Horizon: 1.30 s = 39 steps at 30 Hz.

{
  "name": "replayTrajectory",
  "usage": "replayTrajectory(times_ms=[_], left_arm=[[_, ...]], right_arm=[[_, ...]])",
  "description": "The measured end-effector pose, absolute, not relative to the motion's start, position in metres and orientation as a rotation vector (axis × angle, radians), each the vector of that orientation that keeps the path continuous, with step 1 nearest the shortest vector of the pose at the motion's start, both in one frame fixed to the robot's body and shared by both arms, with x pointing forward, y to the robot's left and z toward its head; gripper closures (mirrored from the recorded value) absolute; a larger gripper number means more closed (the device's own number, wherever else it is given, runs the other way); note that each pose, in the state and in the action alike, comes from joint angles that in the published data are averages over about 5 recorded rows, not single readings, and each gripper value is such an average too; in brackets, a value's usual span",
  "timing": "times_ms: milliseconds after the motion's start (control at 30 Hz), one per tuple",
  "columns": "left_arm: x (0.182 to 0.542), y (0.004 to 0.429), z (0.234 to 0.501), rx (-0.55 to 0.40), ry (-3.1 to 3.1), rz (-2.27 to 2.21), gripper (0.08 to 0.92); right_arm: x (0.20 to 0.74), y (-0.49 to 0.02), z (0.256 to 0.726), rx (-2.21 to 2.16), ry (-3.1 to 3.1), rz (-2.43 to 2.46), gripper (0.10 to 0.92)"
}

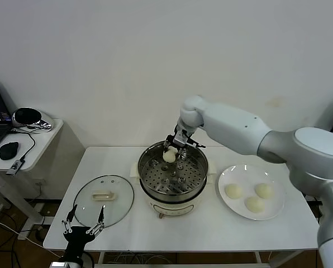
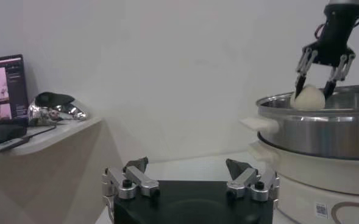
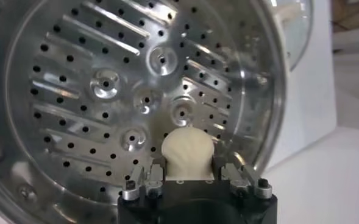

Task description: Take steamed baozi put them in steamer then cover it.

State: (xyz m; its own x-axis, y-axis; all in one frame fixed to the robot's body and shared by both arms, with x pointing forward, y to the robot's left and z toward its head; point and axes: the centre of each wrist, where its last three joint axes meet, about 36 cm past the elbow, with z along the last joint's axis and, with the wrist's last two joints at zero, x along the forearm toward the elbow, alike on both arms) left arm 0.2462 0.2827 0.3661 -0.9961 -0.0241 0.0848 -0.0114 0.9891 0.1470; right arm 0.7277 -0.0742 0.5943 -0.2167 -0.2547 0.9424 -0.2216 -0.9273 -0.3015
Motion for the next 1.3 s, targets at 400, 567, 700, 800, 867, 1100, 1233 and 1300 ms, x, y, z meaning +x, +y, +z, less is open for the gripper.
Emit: replayTrajectory(times_ms=[400, 567, 700, 800, 867, 1100, 1233, 1300], left_arm=[[0.246, 0.281, 0.368, 0.028, -3.052, -0.214, 0.177], [0.246, 0.28, 0.369, 0.032, -3.054, -0.21, 0.177], [0.244, 0.28, 0.37, 0.032, -3.054, -0.212, 0.177], [0.243, 0.28, 0.371, 0.029, -3.053, -0.214, 0.177], [0.242, 0.28, 0.372, 0.026, -3.053, -0.215, 0.177], [0.242, 0.278, 0.374, 0.014, -3.05, -0.214, 0.177], [0.244, 0.276, 0.377, 0.006, -3.049, -0.221, 0.177], [0.246, 0.277, 0.378, 0.006, -3.046, -0.226, 0.177]], right_arm=[[0.734, -0.069, 0.586, -1.904, 0.419, -2.355, 0.38], [0.734, -0.071, 0.593, -1.899, 0.401, -2.348, 0.249], [0.729, -0.075, 0.609, -1.906, 0.444, -2.339, 0.203], [0.722, -0.081, 0.626, -1.92, 0.51, -2.34, 0.2], [0.715, -0.089, 0.638, -1.933, 0.575, -2.349, 0.2], [0.688, -0.141, 0.681, -1.948, 0.96, -2.429, 0.2], [0.669, -0.181, 0.695, -1.938, 1.229, -2.472, 0.2], [0.659, -0.202, 0.699, -1.929, 1.361, -2.489, 0.2]])
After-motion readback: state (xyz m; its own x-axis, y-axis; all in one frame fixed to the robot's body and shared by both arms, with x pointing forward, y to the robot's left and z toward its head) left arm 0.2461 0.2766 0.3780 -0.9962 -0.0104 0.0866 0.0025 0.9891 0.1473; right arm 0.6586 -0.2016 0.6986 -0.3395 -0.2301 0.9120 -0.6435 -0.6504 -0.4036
